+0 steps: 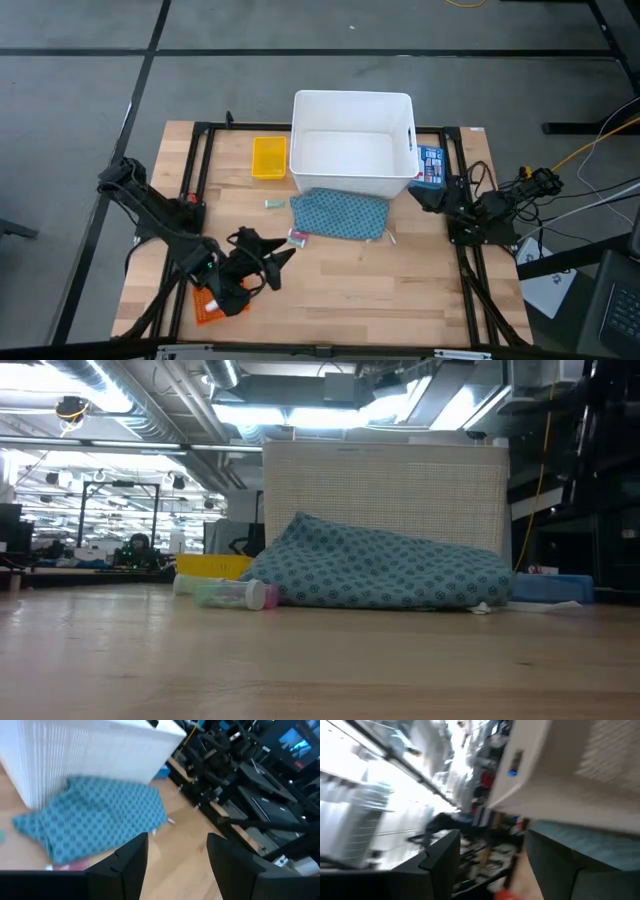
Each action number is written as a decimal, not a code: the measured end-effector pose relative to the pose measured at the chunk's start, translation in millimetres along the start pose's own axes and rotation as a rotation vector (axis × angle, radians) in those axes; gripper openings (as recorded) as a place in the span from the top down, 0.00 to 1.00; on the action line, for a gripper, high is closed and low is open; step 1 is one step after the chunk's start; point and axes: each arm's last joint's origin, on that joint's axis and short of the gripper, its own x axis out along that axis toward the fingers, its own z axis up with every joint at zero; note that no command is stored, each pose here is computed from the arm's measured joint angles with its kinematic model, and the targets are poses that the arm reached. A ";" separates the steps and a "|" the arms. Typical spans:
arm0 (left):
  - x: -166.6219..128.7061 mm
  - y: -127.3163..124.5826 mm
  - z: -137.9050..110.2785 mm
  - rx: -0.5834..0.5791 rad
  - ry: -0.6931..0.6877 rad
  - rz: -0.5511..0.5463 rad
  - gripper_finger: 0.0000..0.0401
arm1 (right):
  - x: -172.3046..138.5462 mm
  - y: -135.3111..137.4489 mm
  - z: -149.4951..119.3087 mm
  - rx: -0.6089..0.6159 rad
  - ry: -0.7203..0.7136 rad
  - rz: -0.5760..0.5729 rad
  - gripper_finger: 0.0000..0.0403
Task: Pick & place medical supplies in basket/bin
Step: Put the top light green bottle into the yellow bin
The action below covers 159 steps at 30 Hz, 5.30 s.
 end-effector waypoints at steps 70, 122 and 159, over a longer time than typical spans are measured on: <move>87.0 117.3 18.3 0.532 0.746 0.397 0.62 | 199.6 144.0 -70.3 -1.084 0.441 -0.108 0.44; 131.2 173.1 84.6 0.898 0.969 0.192 0.46 | 266.0 230.8 25.5 -0.931 0.058 0.030 0.44; 135.8 180.8 87.2 1.055 0.997 0.150 0.35 | 282.6 206.8 -17.4 -1.093 0.255 0.065 0.44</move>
